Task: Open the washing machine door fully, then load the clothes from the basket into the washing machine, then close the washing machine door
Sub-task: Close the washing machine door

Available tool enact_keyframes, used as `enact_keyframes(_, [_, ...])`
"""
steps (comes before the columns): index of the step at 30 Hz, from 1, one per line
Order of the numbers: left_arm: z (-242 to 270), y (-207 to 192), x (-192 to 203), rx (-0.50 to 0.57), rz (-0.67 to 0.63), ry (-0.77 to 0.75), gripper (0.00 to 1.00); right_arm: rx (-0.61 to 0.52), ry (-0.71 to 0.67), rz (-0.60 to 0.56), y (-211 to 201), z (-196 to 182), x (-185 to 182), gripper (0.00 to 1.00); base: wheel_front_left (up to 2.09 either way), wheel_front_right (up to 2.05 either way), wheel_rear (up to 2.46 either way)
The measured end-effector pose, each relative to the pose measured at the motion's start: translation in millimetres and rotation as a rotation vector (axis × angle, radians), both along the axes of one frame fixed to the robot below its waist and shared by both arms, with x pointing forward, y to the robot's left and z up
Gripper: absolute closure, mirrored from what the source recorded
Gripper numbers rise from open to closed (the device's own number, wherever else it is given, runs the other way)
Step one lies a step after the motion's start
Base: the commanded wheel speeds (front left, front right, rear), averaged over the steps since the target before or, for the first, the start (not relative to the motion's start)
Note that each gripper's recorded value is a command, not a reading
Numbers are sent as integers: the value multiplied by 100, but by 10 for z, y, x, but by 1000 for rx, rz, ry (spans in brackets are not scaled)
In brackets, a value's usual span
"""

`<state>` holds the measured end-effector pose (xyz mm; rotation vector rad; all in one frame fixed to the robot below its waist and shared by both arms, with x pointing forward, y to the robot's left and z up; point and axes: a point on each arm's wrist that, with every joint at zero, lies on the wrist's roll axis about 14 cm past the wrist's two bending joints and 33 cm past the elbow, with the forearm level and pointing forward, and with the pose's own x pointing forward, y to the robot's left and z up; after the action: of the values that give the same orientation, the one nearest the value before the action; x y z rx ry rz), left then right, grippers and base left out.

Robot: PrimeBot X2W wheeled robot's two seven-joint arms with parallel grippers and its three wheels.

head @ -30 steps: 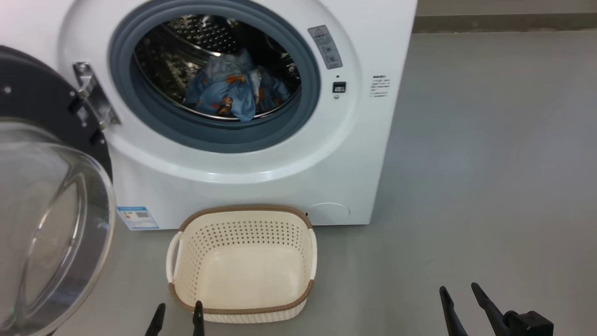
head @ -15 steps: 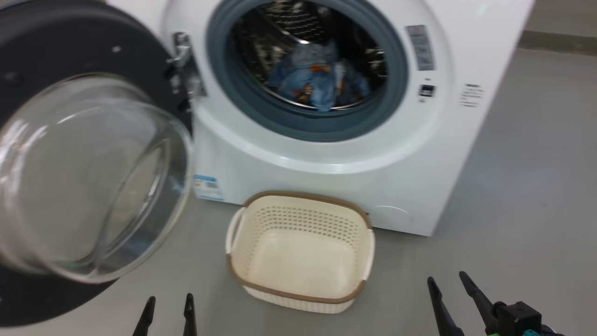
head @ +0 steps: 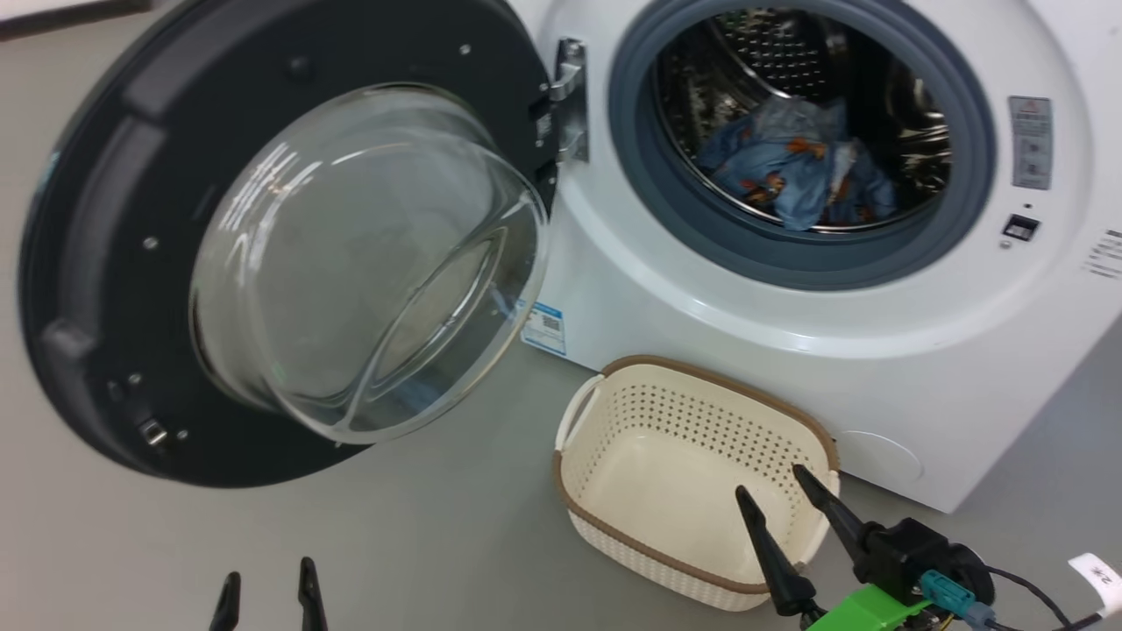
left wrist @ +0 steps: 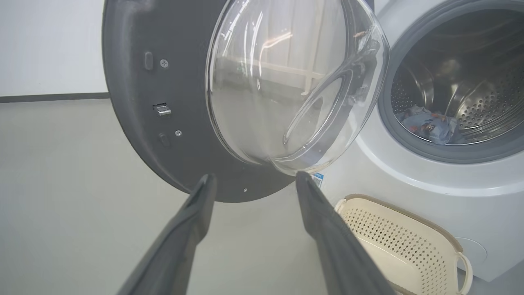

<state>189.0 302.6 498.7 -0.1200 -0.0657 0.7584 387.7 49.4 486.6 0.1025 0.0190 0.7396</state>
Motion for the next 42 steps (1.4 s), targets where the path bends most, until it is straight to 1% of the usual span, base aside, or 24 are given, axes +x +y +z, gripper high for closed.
enact_keyframes(4, [-5,60,-140,-14,58,3,0,-12,13,60,162,-62,-36,0,0,0,0])
enact_keyframes(7, [13,77,-158,-13,73,1,0,-21,25,71,181,-116,-45,0,0,0,0])
enact_keyframes(8, [21,81,-159,-12,74,-2,11,-21,26,71,180,-119,-45,0,0,0,0])
enact_keyframes(9, [30,86,-161,-15,76,-7,45,-18,30,70,179,-120,-45,0,0,0,0])
enact_keyframes(10, [33,99,-170,-25,83,-14,54,-17,31,69,177,-121,-44,0,0,0,0])
enact_keyframes(11, [32,113,-179,-30,89,-18,100,-17,32,69,176,-123,-43,0,0,0,0])
enact_keyframes(13, [31,198,-242,-78,128,-51,100,-19,33,66,167,-127,-40,0,0,0,0])
enact_keyframes(16, [50,444,-440,-186,236,-146,100,-20,34,60,148,-130,-36,0,0,0,0])
enact_keyframes(17, [62,606,-592,-236,303,-202,100,-20,34,57,141,-132,-33,0,0,0,0])
enact_keyframes(19, [100,782,-752,-283,362,-283,100,-19,36,54,134,-134,-33,0,0,0,0])
enact_keyframes(23, [209,1121,-925,-395,420,-523,100,-18,41,50,123,-153,-22,0,0,0,0])
enact_keyframes(24, [209,1121,-925,-395,420,-523,100,-18,41,50,123,-153,-22,0,0,0,0])
enact_keyframes(27, [321,1347,-925,-491,439,-740,100,-20,44,40,90,-166,0,0,0,0,0])
enact_keyframes(29, [394,1520,-896,-560,433,-843,100,-20,44,30,60,-168,21,0,0,0,0])
enact_keyframes(31, [482,1727,-903,-585,436,-878,100,-23,46,26,41,-178,27,0,0,0,0])
enact_keyframes(33, [544,1962,-934,-604,458,-883,100,-26,51,23,24,-199,19,0,0,0,0])
enact_keyframes(35, [656,2162,-905,-643,460,-942,100,-33,62,17,-14,-243,-3,0,0,0,0])
enact_keyframes(38, [817,2345,-736,-697,426,-1004,100,-36,64,1,-71,-252,4,0,0,0,0])
enact_keyframes(42, [885,2489,-541,-760,411,-1031,100,-50,81,-40,-233,-322,-11,0,0,0,0])
